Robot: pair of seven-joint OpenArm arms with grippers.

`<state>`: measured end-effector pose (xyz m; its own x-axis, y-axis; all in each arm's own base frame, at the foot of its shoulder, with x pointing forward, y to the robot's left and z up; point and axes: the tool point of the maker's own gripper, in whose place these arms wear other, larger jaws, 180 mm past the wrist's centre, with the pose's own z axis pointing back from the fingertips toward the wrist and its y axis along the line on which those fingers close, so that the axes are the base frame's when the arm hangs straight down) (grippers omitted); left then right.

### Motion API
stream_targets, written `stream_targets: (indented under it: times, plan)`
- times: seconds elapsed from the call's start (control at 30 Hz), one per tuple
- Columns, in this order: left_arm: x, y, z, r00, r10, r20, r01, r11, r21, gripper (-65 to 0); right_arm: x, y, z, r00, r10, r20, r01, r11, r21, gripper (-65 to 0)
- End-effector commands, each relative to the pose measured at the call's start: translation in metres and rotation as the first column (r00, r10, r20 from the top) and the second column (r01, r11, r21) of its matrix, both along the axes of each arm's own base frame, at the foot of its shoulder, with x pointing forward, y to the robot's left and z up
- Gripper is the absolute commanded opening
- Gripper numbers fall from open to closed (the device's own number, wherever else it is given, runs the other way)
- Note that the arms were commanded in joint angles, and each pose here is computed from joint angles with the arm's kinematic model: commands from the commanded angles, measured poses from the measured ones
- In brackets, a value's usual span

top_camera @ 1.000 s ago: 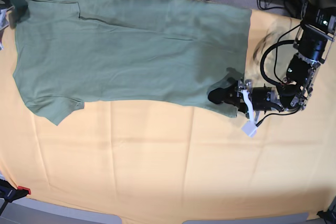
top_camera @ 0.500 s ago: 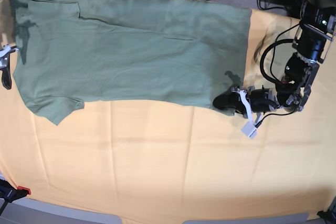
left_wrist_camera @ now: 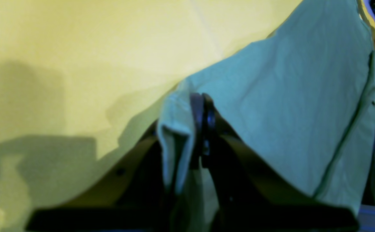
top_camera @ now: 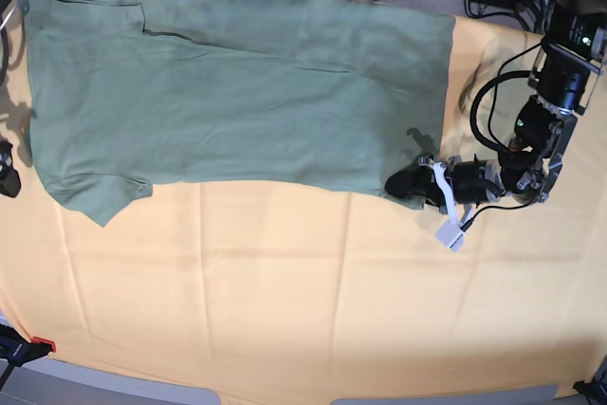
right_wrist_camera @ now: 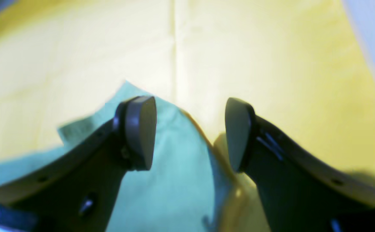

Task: Fold the T-shirt properly
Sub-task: 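Grasp the opposite edge corners with both grippers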

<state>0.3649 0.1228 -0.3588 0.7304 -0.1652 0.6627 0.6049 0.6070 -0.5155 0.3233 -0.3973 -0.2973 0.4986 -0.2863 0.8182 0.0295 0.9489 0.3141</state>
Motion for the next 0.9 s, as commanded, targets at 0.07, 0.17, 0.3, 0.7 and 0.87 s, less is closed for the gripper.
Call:
stream_targets:
  times: [0.07, 0.17, 0.3, 0.7, 0.87]
  plan:
    - [0.011, 0.005, 0.015, 0.999, 0.009, 0.042, -0.008, 1.000, -0.004, -65.0, 0.020, 0.002, 0.001, 1.000, 0.015, -0.012, -0.015, 0.999, 0.036, -29.0]
    - [0.011, 0.005, 0.015, 0.999, 0.008, 0.042, -0.008, 1.000, -0.004, -65.0, 0.030, 0.010, -0.018, 0.998, 0.019, -0.068, -0.013, 0.995, 0.097, -29.0]
    - [0.010, 0.005, 0.014, 0.999, 0.005, 0.037, -0.005, 1.000, 0.000, -65.0, 0.038, 0.015, -0.035, 0.994, 0.018, -0.112, -0.001, 0.988, 0.157, -29.0]
    - [0.011, 0.003, 0.018, 0.999, 0.012, 0.033, -0.011, 1.000, -0.026, -65.0, 0.027, 0.033, -0.058, 0.977, 0.114, -0.179, -0.074, 0.973, 0.219, -29.0]
    - [0.011, 0.003, 0.018, 0.999, 0.012, 0.033, -0.012, 1.000, -0.027, -65.0, 0.029, 0.037, -0.055, 0.979, 0.123, -0.161, -0.080, 0.965, 0.251, -29.1]
